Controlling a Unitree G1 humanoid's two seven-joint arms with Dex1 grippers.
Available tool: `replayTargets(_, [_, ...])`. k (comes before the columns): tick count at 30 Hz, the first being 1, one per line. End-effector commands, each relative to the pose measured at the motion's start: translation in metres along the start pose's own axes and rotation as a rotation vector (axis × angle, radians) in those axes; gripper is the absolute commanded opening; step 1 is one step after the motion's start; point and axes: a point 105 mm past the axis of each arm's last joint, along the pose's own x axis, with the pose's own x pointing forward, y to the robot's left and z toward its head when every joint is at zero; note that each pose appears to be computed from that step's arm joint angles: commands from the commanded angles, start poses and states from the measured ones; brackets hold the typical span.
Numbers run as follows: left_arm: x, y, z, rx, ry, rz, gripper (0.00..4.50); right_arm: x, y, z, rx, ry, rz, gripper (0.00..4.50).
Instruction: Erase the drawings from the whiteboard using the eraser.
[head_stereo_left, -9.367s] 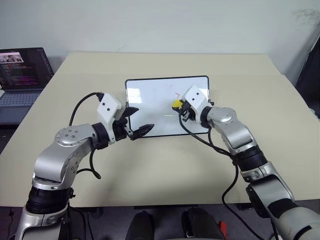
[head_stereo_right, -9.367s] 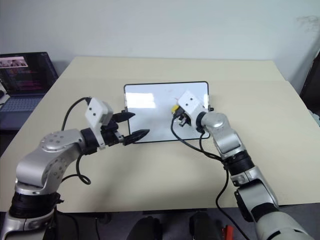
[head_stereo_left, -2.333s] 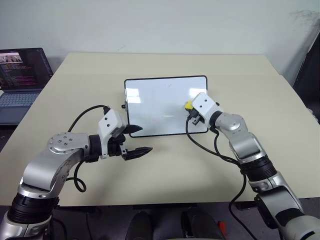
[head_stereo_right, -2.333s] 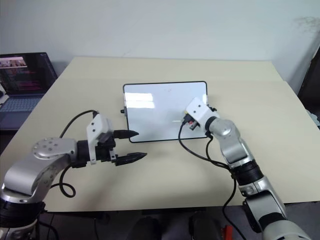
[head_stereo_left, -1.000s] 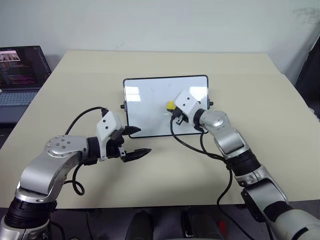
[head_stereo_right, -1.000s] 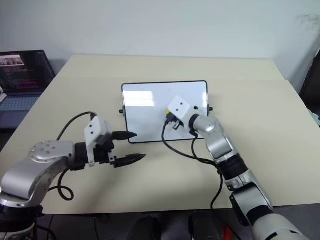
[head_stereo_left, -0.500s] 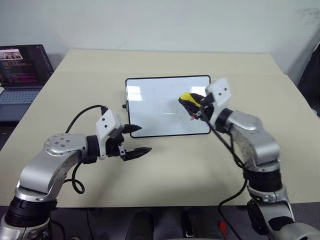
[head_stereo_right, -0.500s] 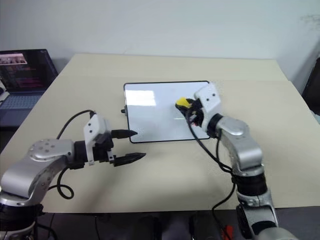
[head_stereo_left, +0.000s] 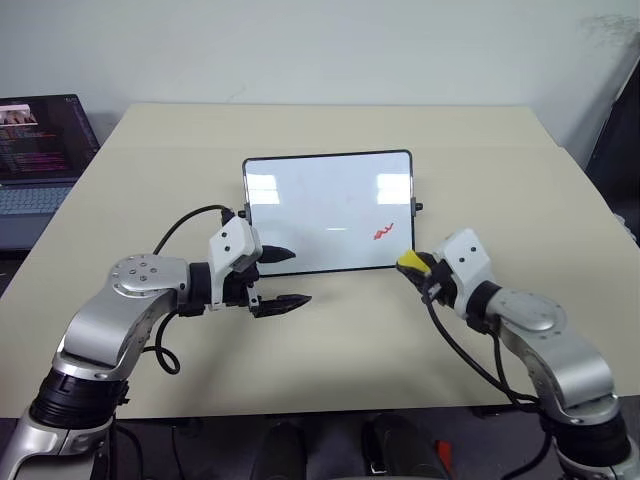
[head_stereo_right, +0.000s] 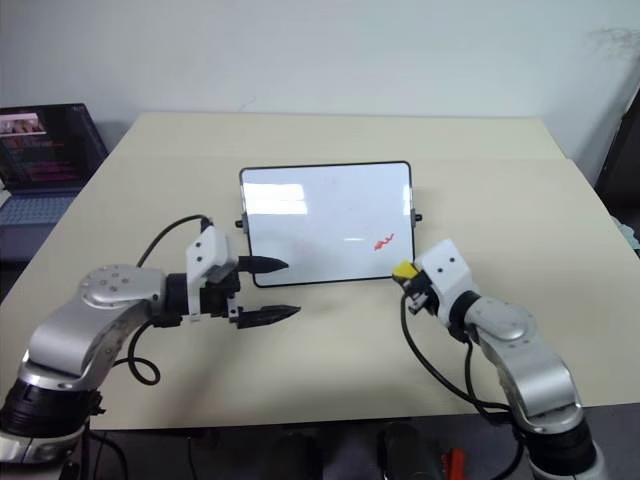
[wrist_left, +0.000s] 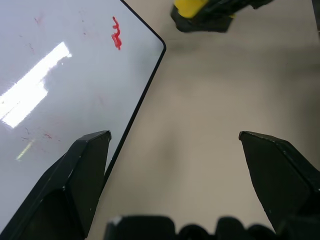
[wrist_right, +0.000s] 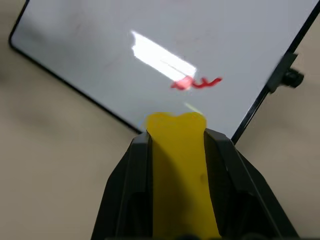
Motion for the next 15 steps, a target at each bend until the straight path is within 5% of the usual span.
replayTargets(1, [-0.002,0.002,0.01,0.053,-0.013,-0.005,4.5,0.017,-0.013,0.017,-0.062,-0.067,-0.107,1.09])
replayTargets(8, [-0.003,0.001,0.01,0.06,-0.005,-0.02,4.5,0.042,-0.028,0.017,-0.069,-0.072,-0.178,1.09])
replayTargets(15, [-0.005,0.001,0.009,0.06,-0.001,-0.017,4.5,0.047,-0.006,-0.004,-0.067,0.002,-0.063,1.09])
